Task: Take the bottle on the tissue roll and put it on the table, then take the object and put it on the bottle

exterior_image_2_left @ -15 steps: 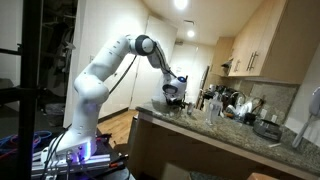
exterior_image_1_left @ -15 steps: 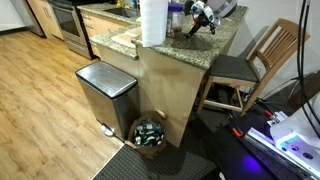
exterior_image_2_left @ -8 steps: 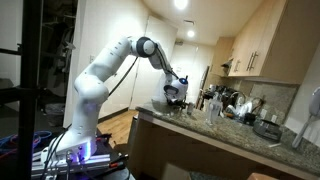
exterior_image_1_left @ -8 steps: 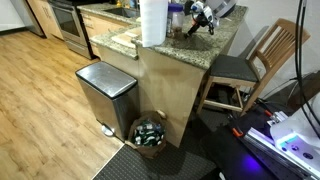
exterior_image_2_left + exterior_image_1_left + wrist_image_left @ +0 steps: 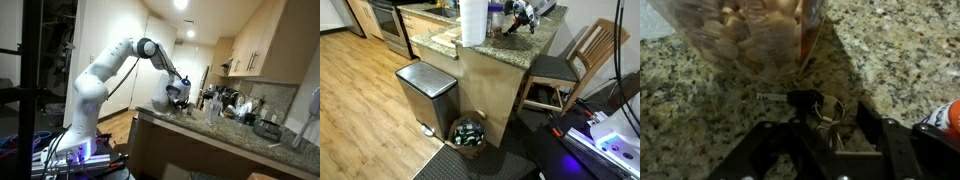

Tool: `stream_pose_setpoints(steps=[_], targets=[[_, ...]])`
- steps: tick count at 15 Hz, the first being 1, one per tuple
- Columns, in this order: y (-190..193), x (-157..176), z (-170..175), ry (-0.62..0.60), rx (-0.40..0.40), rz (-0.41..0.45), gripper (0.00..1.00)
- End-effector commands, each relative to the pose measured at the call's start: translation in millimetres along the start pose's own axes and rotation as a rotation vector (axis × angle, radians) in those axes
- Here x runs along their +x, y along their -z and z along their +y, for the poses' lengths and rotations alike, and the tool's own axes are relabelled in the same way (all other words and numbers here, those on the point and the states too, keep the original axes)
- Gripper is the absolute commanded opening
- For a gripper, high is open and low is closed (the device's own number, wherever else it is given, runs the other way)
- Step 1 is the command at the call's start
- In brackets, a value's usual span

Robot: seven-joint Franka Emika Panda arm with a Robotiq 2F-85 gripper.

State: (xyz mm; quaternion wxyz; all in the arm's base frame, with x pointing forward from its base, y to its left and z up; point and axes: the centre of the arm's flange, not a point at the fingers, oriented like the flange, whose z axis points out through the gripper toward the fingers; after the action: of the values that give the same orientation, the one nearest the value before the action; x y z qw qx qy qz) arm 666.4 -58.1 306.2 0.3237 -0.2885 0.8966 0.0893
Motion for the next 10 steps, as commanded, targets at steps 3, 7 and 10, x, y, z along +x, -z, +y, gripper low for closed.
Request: stream_pose_setpoints(steps=[3,7,10], targets=[[-14,21,4,-0.001,-0.005,0.056,0.06],[-7,22,7,0.003,0.0,0.057,0.0],[7,13,6,0.016,0.025,0.041,0.0]])
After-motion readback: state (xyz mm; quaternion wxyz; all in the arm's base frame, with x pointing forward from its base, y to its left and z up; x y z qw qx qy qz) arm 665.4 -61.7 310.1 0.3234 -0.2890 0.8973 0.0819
